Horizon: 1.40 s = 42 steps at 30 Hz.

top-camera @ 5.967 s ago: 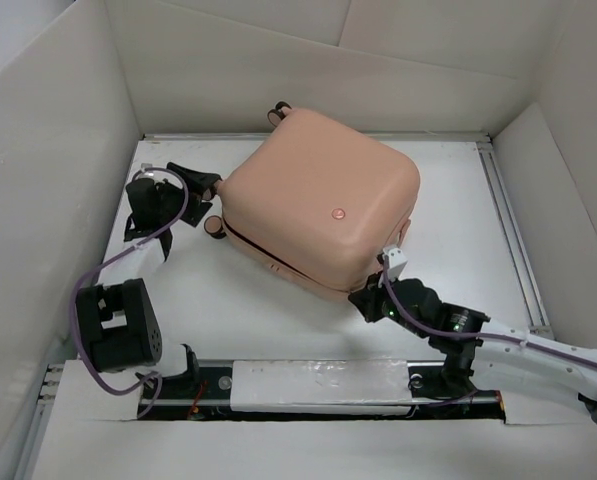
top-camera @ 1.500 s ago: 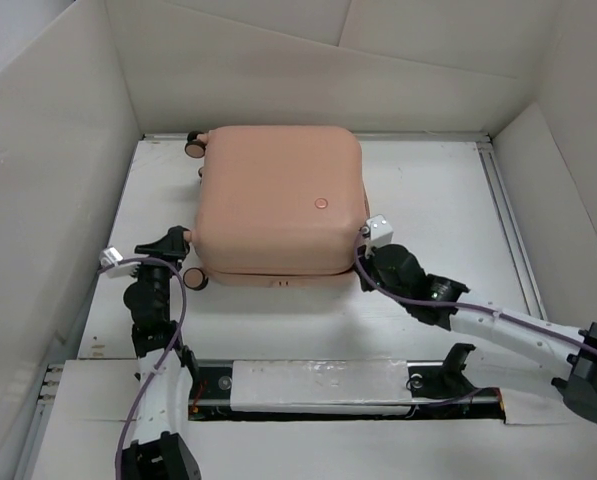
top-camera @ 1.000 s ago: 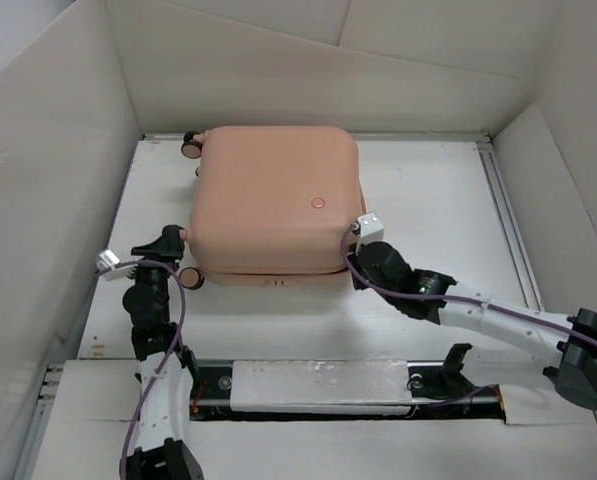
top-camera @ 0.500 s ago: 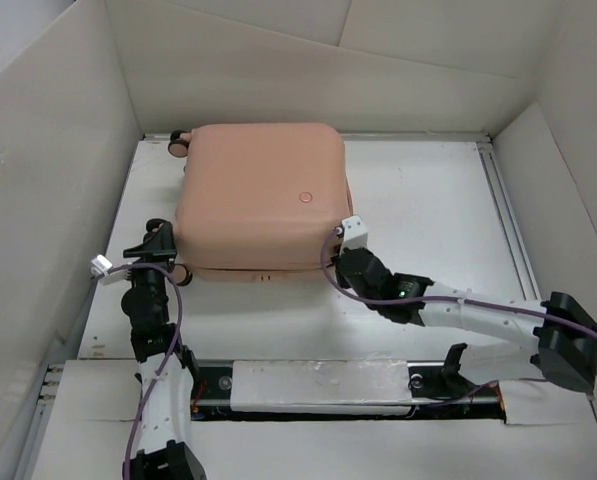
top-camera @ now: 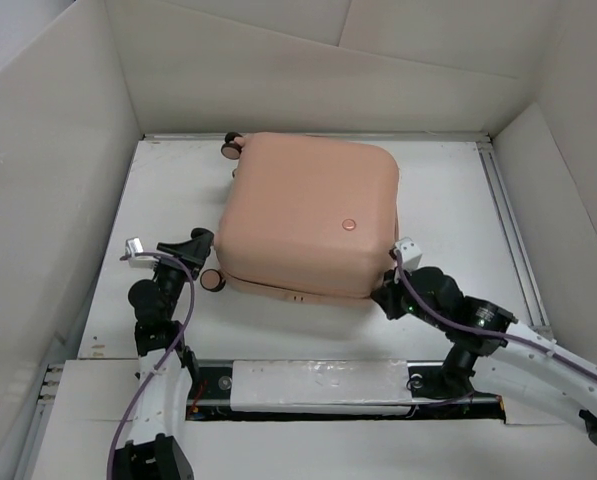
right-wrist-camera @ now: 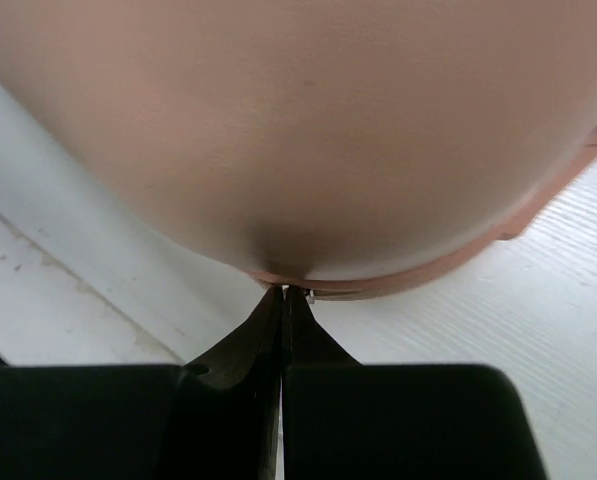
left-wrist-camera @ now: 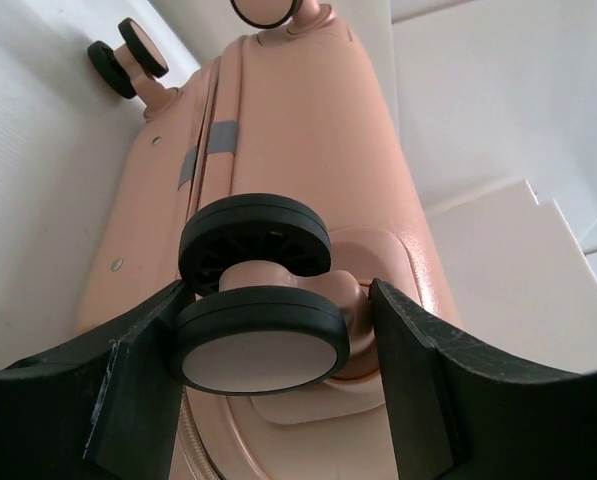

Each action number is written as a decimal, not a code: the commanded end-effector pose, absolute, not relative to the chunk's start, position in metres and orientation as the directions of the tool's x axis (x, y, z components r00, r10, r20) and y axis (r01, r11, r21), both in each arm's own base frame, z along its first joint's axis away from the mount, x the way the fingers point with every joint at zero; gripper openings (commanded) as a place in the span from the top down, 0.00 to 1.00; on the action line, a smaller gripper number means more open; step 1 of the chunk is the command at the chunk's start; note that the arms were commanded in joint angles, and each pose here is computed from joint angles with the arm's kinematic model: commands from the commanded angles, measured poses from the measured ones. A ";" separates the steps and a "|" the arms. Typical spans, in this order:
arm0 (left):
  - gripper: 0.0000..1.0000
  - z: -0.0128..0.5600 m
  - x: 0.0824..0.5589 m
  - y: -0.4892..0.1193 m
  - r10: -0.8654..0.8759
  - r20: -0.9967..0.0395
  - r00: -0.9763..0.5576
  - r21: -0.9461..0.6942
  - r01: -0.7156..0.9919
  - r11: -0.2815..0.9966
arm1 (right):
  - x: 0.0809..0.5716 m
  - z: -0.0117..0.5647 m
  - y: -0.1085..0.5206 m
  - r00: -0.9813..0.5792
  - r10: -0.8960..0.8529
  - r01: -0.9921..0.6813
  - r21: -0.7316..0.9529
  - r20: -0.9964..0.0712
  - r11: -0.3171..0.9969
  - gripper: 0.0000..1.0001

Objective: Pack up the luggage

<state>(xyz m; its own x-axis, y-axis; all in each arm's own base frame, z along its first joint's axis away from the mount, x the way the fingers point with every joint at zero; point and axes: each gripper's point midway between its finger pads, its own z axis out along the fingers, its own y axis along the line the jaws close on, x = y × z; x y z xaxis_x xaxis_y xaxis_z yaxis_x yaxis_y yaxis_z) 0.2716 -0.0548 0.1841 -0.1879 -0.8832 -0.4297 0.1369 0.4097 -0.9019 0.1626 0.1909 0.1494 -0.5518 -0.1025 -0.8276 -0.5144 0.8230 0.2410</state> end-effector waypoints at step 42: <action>1.00 0.142 0.209 -0.128 -0.651 -0.535 -0.539 -0.845 0.318 0.431 | 0.142 0.232 0.453 -0.349 -0.036 -0.823 0.288 -0.936 0.490 0.17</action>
<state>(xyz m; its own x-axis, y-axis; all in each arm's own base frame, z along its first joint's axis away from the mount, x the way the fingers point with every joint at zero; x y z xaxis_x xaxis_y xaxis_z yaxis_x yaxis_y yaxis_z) 0.2439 -0.0880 0.1803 -0.3203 -0.8120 -0.4879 0.2192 0.4375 -0.8721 0.1485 0.4842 0.1740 -0.3603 -0.1866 -0.9140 -0.8451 0.4801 0.2351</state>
